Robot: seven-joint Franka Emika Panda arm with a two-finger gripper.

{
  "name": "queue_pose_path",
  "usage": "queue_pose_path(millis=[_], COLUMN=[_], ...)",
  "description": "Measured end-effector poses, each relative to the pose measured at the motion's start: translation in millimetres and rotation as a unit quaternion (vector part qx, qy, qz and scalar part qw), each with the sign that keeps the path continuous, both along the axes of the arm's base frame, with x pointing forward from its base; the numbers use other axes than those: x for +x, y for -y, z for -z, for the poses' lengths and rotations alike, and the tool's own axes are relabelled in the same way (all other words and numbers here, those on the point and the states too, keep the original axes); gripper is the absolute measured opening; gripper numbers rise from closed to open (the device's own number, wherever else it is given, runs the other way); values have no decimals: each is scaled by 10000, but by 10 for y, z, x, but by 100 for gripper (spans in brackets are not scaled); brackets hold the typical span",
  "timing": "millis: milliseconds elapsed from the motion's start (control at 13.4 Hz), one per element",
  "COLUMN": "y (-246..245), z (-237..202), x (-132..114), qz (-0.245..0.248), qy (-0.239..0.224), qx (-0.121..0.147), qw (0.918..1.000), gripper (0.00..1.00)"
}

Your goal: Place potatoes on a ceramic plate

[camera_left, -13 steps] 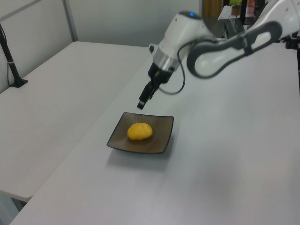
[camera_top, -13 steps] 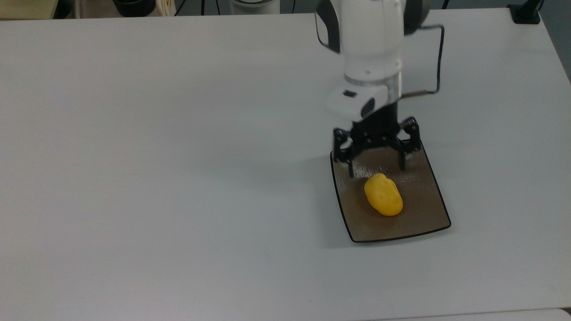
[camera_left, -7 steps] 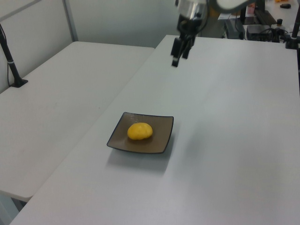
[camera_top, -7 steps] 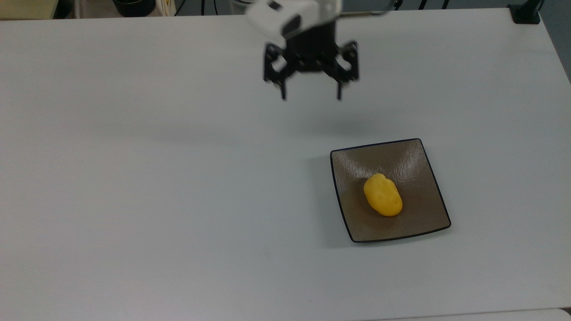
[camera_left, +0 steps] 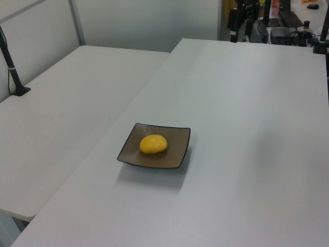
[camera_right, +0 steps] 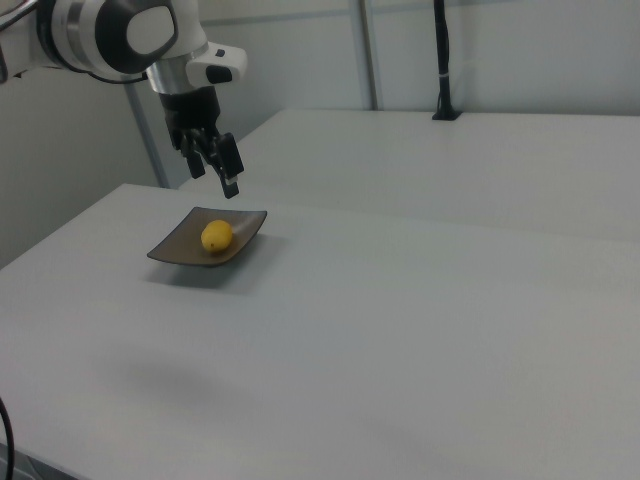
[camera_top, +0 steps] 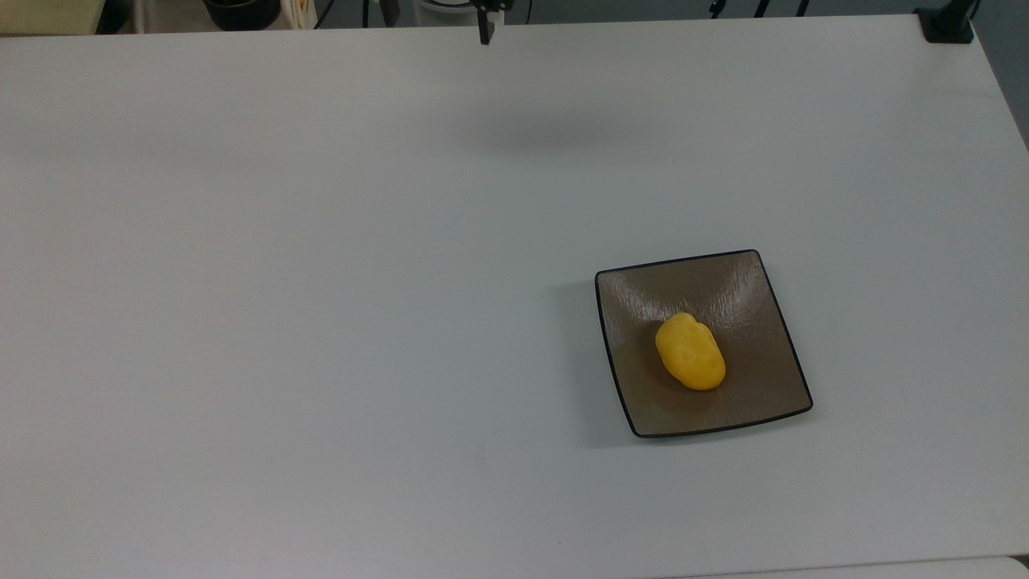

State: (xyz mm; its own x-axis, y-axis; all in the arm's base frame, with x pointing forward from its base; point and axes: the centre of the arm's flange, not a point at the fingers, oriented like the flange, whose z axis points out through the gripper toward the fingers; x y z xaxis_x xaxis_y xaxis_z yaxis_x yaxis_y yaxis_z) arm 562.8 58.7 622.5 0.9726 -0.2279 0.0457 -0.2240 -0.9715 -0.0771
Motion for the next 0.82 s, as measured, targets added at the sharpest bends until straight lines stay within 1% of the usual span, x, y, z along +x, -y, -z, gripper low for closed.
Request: queue_pose_path(millis=[224, 299, 449, 523, 822], y=[90, 68, -27, -62, -58], z=[10, 32, 95, 103, 44], x=[-116, -140, -174, -164, -81], qz=[61, -10, -363, -659, -1293], qy=[-74, -98, -141, -72, 368], qx=[9, 4, -19, -36, -99], qw=[10000, 10000, 9992, 9978, 9909], gripper=[100, 100, 100, 100, 100])
